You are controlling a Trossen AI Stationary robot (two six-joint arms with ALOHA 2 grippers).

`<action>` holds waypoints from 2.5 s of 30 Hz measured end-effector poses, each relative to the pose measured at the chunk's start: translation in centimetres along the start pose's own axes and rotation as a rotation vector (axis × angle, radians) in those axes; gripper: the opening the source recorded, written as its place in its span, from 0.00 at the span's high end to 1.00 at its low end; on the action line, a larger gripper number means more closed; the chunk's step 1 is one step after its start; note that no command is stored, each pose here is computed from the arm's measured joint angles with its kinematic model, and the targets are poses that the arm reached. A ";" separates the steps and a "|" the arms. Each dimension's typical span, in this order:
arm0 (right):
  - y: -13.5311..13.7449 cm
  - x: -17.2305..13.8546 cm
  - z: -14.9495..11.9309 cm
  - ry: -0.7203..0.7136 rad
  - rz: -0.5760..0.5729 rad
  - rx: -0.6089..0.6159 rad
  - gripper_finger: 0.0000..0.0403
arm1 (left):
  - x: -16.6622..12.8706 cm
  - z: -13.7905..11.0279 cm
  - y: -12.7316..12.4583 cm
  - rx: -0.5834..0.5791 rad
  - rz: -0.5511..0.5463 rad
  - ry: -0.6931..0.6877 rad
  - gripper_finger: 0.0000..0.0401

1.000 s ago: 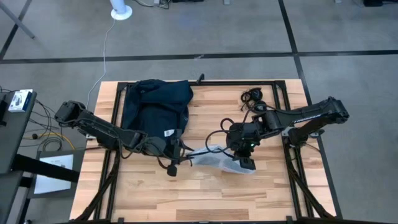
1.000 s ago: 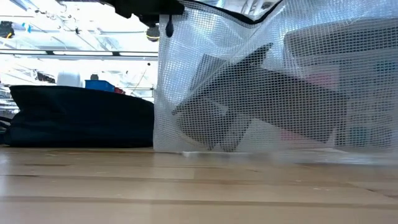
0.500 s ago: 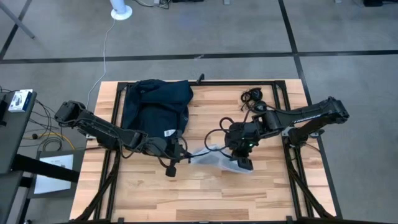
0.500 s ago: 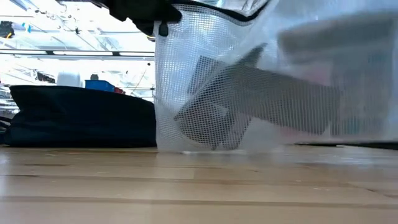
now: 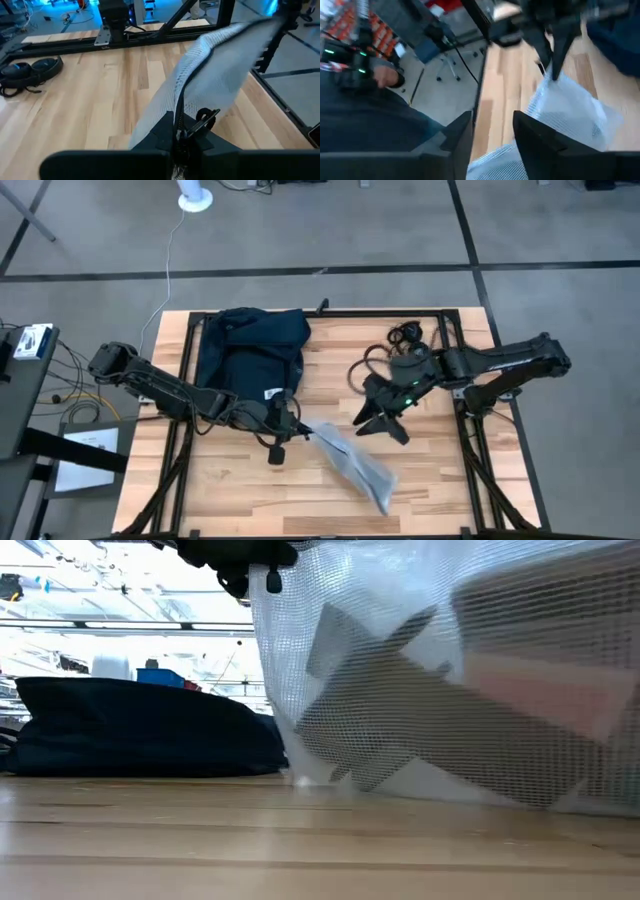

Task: Unpack backpack
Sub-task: Open the white zip lock bag

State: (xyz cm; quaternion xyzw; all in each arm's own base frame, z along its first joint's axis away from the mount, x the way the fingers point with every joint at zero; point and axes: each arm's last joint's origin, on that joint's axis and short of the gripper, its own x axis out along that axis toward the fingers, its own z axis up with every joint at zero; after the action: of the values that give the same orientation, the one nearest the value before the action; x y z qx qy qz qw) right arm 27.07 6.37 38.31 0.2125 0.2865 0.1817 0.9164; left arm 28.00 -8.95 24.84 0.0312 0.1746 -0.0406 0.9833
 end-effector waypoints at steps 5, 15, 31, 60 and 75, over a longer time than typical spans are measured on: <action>1.7 -1.0 0.5 -0.097 0.016 -0.224 0.62 | 0.0 1.4 0.6 -0.106 0.067 -0.045 1.00; -0.1 7.7 -0.7 -0.028 -0.090 -0.242 0.63 | 0.2 2.8 2.9 -0.232 0.203 -0.098 1.00; -2.7 10.1 -1.0 -0.075 -0.450 -0.220 0.70 | 0.1 2.7 3.4 -0.292 0.395 -0.130 1.00; -3.8 2.0 -3.8 0.283 -0.723 -0.022 0.71 | -0.5 0.8 0.3 -0.300 0.339 0.043 1.00; -1.1 4.6 -1.8 -0.022 -0.522 -0.017 0.70 | -0.3 0.8 1.5 -0.351 0.375 0.032 1.00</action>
State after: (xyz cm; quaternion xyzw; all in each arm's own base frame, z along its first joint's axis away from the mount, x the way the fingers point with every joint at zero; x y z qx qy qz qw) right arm 29.78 8.06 34.34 0.1256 0.3200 -0.0610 0.9371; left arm 28.16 -7.46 25.79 -0.1074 0.1857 0.1741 0.9611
